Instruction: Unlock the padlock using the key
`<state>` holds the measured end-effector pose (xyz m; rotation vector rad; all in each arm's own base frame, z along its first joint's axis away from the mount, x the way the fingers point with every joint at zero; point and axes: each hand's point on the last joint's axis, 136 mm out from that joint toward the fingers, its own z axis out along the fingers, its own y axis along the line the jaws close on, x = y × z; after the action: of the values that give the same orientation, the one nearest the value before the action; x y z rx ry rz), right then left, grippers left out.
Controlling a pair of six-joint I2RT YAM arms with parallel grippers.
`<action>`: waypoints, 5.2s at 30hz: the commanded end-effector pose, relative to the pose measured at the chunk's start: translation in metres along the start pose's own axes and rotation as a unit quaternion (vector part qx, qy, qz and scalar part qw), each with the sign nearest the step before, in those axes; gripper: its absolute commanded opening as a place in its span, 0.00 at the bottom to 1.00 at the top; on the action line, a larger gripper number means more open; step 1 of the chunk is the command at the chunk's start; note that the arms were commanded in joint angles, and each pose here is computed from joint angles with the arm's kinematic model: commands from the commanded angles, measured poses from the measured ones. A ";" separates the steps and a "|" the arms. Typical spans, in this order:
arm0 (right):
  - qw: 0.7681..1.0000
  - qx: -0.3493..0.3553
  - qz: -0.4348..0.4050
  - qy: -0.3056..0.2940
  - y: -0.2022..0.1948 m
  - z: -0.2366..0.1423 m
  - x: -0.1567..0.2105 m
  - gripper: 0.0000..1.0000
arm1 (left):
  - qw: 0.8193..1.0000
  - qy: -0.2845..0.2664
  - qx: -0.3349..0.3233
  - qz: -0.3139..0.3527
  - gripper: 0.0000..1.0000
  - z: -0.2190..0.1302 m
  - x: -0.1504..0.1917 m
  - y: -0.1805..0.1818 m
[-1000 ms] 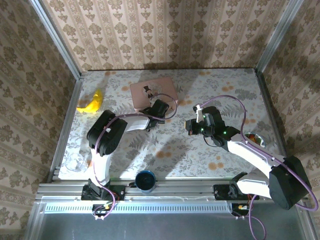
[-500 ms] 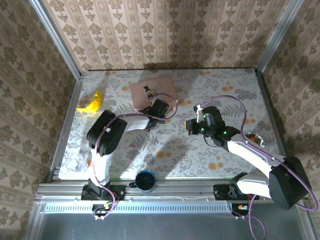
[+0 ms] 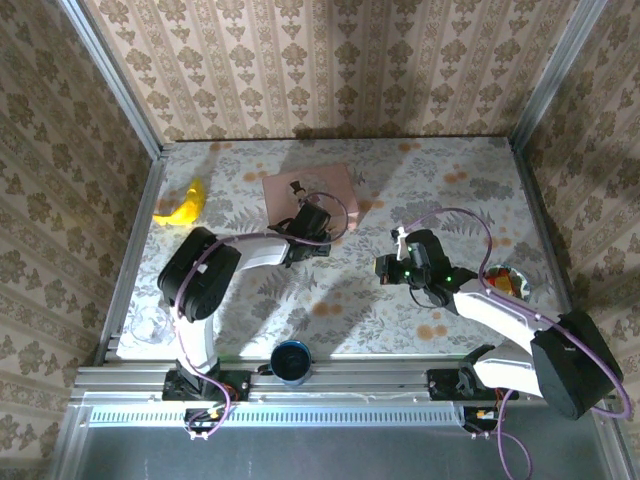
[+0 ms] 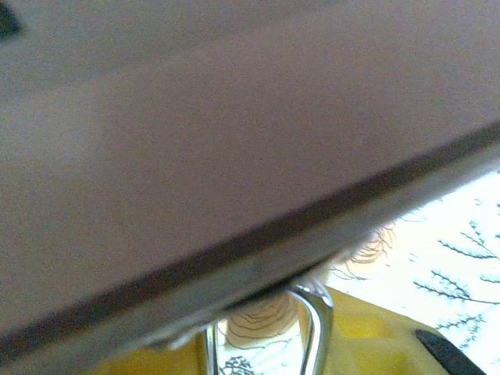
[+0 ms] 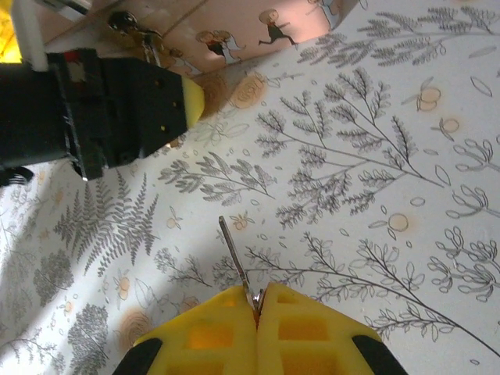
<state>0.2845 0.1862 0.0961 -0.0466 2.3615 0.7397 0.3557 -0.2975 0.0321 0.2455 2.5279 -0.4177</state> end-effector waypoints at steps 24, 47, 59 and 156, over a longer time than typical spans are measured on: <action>0.998 -0.060 -0.020 -0.017 0.003 0.024 0.033 0.00 | 0.987 0.007 0.122 -0.100 0.00 -0.023 -0.006 -0.058; 0.997 -0.052 -0.039 -0.030 0.033 0.095 0.038 0.00 | 0.987 0.023 0.119 -0.105 0.00 -0.016 -0.015 -0.088; 0.998 -0.022 0.013 -0.064 0.017 0.103 0.038 0.00 | 0.984 0.028 0.124 -0.124 0.00 -0.012 -0.009 -0.087; 0.983 -0.132 0.107 -0.075 0.014 0.101 0.024 0.00 | 0.965 0.011 0.120 -0.235 0.00 -0.014 -0.025 -0.079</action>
<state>0.3192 0.2565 0.0309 0.1185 2.1320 1.0988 0.3337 -0.3543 0.0502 -0.2591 2.6202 -0.8082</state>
